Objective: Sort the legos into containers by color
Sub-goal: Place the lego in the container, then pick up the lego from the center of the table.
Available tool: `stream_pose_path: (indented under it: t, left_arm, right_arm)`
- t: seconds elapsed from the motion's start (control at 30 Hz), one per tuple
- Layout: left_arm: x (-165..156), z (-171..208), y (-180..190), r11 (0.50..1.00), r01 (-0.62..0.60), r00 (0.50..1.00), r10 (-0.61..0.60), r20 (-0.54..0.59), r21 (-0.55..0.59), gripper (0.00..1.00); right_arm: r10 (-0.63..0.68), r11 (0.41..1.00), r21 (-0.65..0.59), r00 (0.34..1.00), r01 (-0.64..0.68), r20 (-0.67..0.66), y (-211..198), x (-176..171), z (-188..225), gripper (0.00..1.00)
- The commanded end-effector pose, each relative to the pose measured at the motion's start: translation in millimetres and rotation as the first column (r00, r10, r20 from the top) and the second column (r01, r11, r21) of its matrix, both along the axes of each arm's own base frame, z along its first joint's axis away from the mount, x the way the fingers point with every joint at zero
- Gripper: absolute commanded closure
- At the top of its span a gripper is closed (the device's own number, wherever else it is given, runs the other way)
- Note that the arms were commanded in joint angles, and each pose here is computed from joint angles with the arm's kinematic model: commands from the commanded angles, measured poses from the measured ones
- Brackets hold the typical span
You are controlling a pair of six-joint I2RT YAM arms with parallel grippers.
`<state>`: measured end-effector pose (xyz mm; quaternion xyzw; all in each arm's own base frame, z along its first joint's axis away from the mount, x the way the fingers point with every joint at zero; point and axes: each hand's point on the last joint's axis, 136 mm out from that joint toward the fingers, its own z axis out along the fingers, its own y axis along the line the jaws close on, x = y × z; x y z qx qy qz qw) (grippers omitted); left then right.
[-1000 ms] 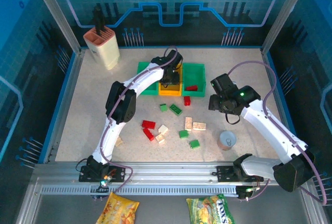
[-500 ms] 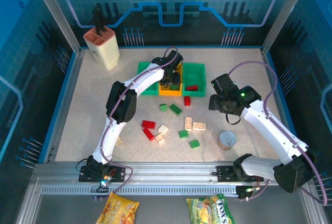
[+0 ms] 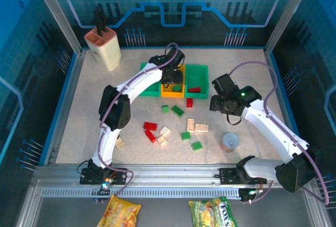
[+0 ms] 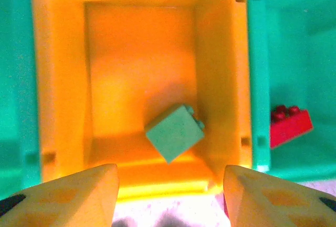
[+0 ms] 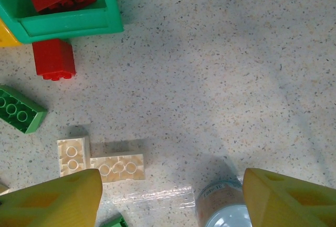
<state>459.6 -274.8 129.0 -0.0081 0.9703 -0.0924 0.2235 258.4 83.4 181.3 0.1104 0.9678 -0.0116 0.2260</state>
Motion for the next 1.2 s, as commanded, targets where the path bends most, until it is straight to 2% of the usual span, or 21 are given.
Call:
stream_pose_path:
  t: [0.0,0.37,0.7,0.9,1.17]
  left_arm:
    - [-20,22,10,1.000,0.008,1.000,-0.008,0.012,-0.004,0.44]
    - [-95,12,48,0.999,0.040,0.996,-0.038,-0.078,0.022,0.44]
    - [-167,-17,81,0.986,0.151,0.966,-0.134,-0.220,0.064,0.45]
    - [-188,-38,92,0.982,0.171,0.951,-0.143,-0.276,0.079,0.42]
    - [-198,-55,92,0.982,0.178,0.936,-0.147,-0.321,0.068,0.42]
  right_arm:
    - [0.007,1.000,0.019,1.000,-0.006,-0.010,5,4,-5,0.28]
    - [0.050,0.998,0.035,0.998,-0.048,-0.040,22,12,-20,0.29]
    - [0.079,0.996,0.045,0.994,-0.075,-0.075,32,14,-34,0.30]
    - [0.114,0.992,0.064,0.989,-0.108,-0.096,42,15,-42,0.30]
    - [0.161,0.987,0.037,0.981,-0.158,-0.106,52,13,-47,0.30]
